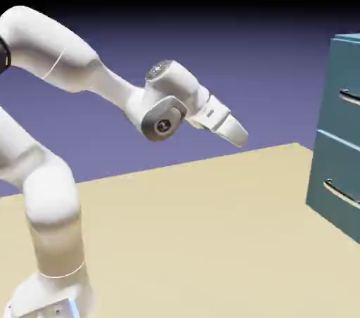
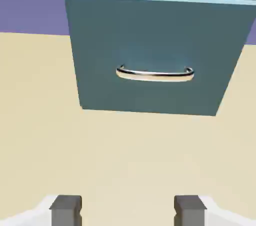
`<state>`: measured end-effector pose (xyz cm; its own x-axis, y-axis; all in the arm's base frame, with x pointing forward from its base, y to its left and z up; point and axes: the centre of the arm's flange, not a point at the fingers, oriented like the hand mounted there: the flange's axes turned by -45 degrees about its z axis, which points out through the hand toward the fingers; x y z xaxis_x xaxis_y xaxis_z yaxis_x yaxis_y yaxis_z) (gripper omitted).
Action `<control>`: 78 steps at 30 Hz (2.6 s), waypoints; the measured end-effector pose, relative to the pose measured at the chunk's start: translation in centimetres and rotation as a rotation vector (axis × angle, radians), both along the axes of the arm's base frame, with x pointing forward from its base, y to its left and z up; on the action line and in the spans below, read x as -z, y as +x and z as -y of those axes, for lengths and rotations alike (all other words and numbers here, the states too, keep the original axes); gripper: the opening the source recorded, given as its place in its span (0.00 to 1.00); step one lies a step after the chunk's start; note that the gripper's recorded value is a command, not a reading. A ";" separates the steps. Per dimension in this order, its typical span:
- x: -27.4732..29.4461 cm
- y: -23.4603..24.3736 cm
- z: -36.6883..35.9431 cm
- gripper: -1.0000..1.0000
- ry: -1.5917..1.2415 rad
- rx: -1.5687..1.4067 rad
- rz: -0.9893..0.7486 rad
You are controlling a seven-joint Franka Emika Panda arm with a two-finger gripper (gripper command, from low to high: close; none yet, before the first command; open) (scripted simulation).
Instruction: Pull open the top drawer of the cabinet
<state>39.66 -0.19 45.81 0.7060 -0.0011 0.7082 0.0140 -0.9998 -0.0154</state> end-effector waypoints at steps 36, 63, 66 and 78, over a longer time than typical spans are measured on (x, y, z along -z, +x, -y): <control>9.0 16.3 14.1 0.50 1.009 0.822 -0.009; 0.0 29.2 4.4 0.50 1.468 0.636 0.590; -0.3 30.0 4.0 0.50 1.472 0.625 0.598; -0.2 32.5 4.0 0.00 1.474 0.626 0.597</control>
